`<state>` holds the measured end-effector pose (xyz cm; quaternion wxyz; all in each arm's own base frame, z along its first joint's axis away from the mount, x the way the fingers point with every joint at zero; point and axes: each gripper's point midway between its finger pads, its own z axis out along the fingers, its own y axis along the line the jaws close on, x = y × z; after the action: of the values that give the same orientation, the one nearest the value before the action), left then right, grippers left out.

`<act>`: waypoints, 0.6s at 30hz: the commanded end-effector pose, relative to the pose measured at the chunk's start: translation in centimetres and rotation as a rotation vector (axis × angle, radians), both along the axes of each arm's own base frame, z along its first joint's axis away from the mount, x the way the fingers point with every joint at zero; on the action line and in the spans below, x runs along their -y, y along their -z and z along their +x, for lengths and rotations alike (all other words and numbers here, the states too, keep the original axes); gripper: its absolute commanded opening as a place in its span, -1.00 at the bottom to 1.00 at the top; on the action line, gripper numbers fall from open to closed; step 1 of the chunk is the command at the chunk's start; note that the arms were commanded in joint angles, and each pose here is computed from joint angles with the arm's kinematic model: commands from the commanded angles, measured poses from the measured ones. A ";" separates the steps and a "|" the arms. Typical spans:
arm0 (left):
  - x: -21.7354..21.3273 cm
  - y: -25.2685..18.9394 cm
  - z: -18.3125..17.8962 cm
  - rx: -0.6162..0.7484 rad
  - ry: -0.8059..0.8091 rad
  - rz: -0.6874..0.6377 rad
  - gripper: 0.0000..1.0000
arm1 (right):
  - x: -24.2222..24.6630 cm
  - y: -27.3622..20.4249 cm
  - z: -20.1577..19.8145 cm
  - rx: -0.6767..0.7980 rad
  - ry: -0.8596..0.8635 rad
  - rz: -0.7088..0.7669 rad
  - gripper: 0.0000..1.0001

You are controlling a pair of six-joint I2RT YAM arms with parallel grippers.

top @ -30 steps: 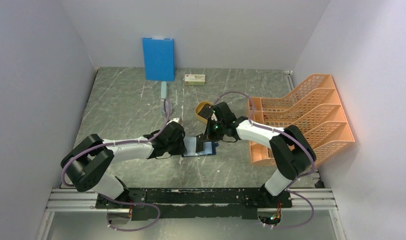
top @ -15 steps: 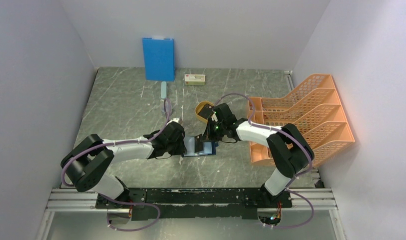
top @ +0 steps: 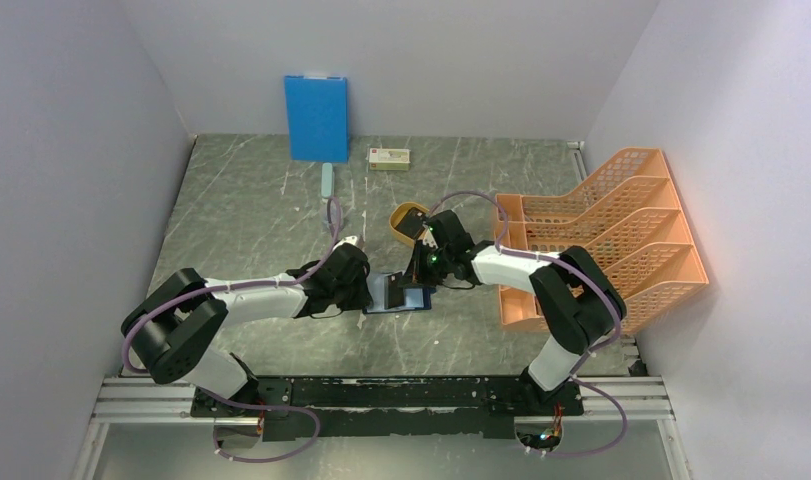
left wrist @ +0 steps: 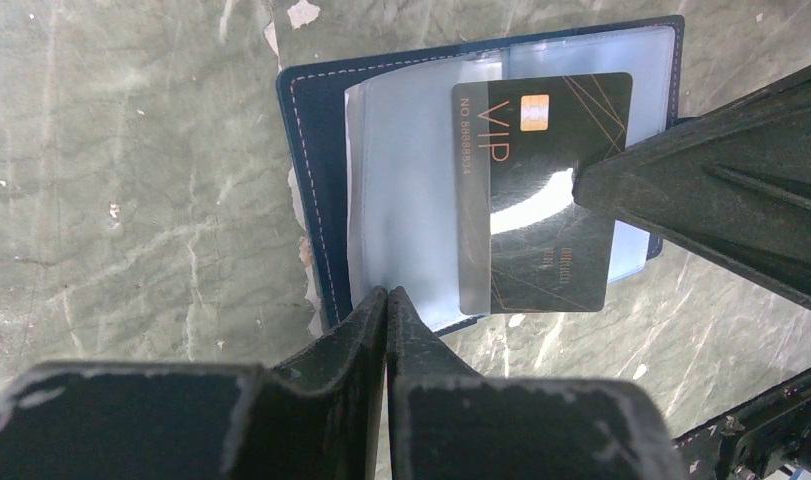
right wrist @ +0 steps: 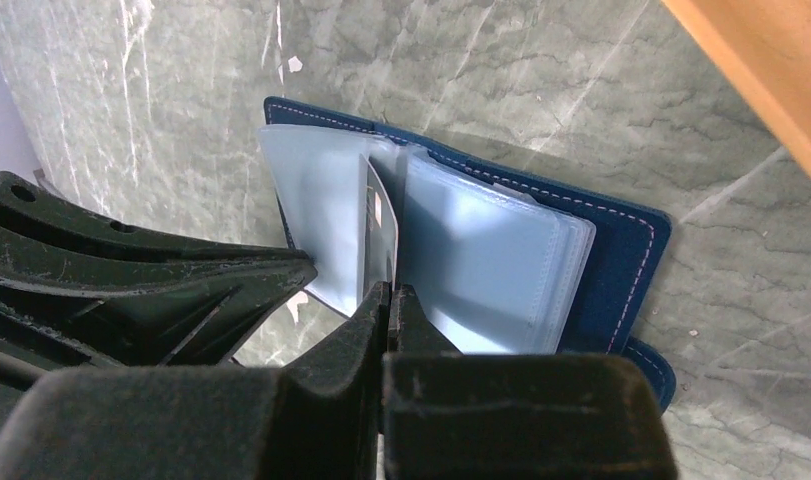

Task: Put the credit cards into the card holder
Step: Insert the credit card into the card holder.

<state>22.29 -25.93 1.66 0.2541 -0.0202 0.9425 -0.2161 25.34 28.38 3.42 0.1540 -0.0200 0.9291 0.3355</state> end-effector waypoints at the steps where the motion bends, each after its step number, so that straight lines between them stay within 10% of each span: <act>1: -3.2 2.2 -1.1 -0.045 -0.035 0.144 -0.79 | 0.8 2.2 -1.7 -0.065 -0.021 -0.048 -1.00; 18: -4.6 0.2 -0.5 0.004 -0.072 0.196 -0.70 | 1.3 3.5 -1.3 -0.069 0.019 -0.079 -1.00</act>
<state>22.02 -23.13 1.77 0.2623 -0.0310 0.9519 -0.1555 25.10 28.61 2.42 0.1418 -0.0197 0.9297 0.3393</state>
